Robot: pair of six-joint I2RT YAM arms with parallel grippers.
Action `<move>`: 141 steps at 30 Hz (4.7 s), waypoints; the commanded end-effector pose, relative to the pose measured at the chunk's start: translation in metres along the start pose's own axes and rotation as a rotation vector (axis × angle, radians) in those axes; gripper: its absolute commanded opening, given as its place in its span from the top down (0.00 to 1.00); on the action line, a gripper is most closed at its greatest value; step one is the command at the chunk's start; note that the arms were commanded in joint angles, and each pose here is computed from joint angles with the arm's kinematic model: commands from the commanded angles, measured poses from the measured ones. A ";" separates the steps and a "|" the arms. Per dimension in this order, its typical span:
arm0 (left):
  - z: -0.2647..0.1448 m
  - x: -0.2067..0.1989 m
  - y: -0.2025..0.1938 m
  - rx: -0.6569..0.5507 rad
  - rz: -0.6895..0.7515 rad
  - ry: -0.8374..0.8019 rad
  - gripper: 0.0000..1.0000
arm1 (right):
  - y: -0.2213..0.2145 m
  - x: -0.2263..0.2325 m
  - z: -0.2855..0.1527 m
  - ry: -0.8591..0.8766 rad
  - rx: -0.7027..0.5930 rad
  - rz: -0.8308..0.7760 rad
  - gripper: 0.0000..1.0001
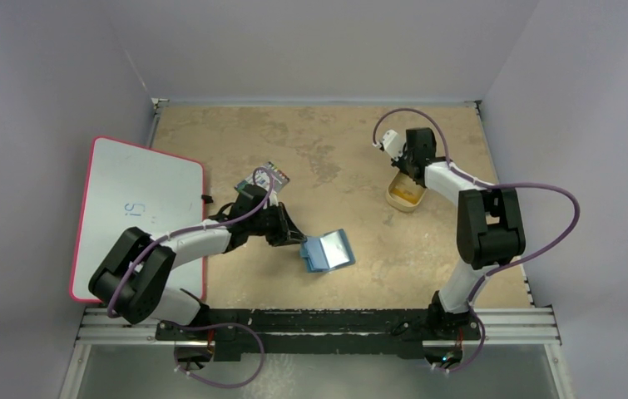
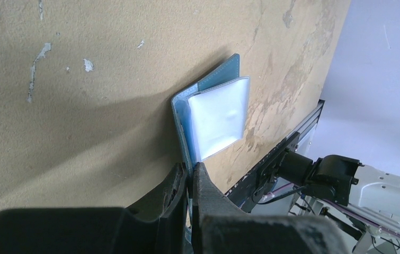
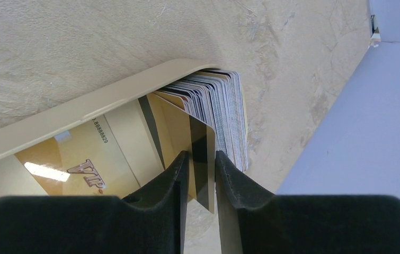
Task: Put the credit cards into the card holder
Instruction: Pick up the credit card from the storage box, then insert the credit card into the card holder.
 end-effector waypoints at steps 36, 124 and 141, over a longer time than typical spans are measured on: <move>0.024 -0.003 0.031 -0.052 0.057 0.015 0.89 | 0.112 0.041 -0.131 0.762 -0.391 0.777 1.00; 0.037 0.047 0.005 -0.046 -0.019 0.341 1.00 | -0.025 0.202 -0.105 1.156 0.013 1.170 1.00; 0.041 0.048 -0.002 -0.056 -0.032 0.336 1.00 | -0.033 0.201 -0.089 1.079 -0.024 1.185 1.00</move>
Point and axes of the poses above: each gripper's point midway between its finger pads, its own z axis out along the fingers, its own x axis along the line the jaws close on, y = z × x, the point moved 10 cm from there along -z, back along the fingers, and after that the axes turned 15 degrees about z, right-handed, at the moved point
